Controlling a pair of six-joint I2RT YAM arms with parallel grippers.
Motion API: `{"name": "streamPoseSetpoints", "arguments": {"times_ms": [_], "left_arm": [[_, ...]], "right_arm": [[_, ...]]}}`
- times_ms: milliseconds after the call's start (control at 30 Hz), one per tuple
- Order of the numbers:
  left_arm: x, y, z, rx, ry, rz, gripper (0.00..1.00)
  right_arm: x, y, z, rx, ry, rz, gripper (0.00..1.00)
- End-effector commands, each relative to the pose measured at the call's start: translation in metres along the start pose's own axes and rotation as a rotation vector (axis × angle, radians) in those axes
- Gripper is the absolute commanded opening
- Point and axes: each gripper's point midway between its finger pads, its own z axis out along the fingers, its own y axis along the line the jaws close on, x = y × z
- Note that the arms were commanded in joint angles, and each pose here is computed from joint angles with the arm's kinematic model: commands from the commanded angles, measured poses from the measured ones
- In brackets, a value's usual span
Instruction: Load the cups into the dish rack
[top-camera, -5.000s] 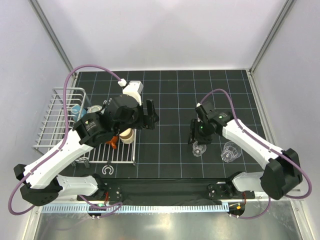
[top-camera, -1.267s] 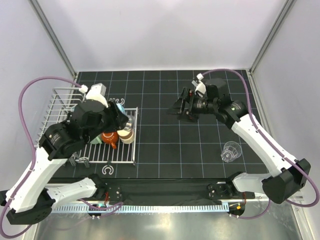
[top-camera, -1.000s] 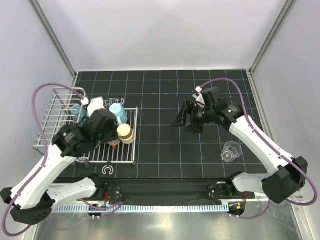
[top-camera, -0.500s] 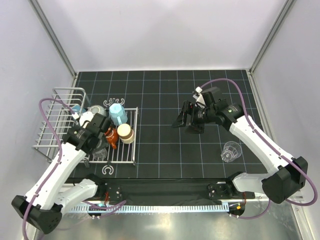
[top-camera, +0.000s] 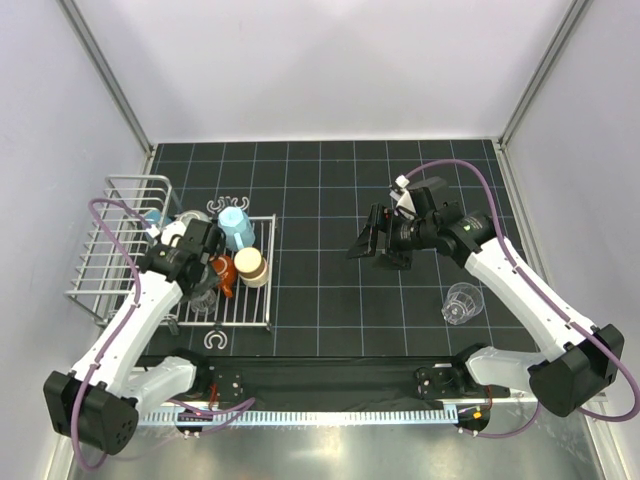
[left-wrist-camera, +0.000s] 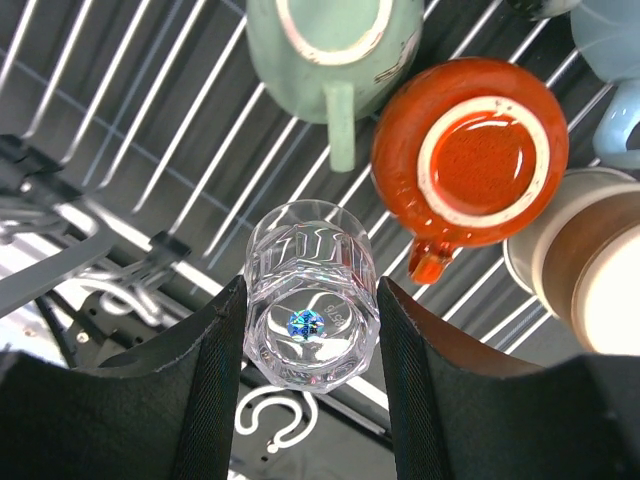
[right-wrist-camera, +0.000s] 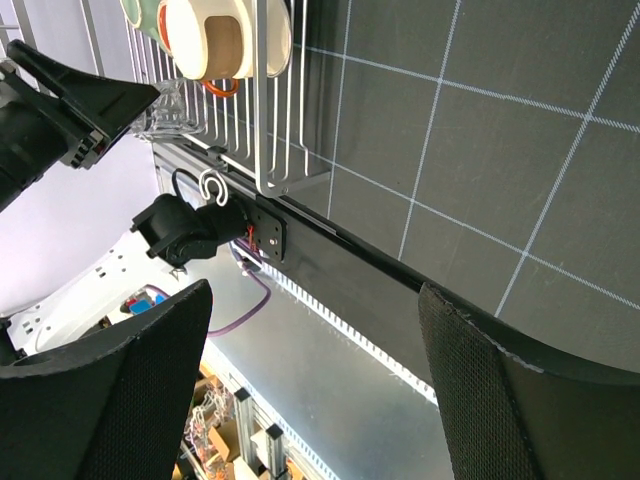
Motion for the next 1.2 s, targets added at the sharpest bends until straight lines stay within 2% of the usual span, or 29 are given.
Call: {"name": "streamPoseSetpoints", "arguments": {"times_ms": [0,267,533,633,767,867,967,1033,1167], "left_arm": [[-0.014,-0.013,0.007,0.034,-0.057,-0.046,0.00],[-0.009,-0.018,0.022,0.023,-0.063,-0.067,0.03],[0.001,-0.012,0.029,-0.005,-0.029,-0.084,0.23],[0.005,-0.008,0.029,-0.028,-0.008,-0.089,0.37],[0.005,-0.012,0.024,-0.001,0.011,-0.100,0.78],[0.001,-0.016,0.018,0.026,0.004,-0.119,0.94],[0.000,-0.014,0.011,0.020,0.016,-0.117,1.00],[-0.002,-0.017,0.006,0.039,0.024,-0.111,1.00],[-0.001,-0.024,-0.009,0.089,0.077,-0.073,1.00]], "right_arm": [[-0.003,0.002,-0.005,-0.004,-0.027,-0.008,0.84],[-0.001,-0.002,-0.004,0.011,-0.022,-0.008,0.84],[-0.001,-0.006,-0.002,0.026,-0.021,-0.008,0.84],[0.000,-0.009,-0.001,0.034,-0.018,-0.011,0.84],[0.000,-0.019,-0.001,0.093,-0.017,-0.015,0.84],[-0.003,-0.030,-0.008,0.178,-0.029,-0.023,0.84],[-0.007,-0.039,-0.016,0.245,-0.051,-0.042,0.84],[-0.007,-0.045,-0.023,0.293,-0.058,-0.043,0.84],[-0.014,-0.079,-0.047,0.526,-0.132,-0.009,0.84]]}}
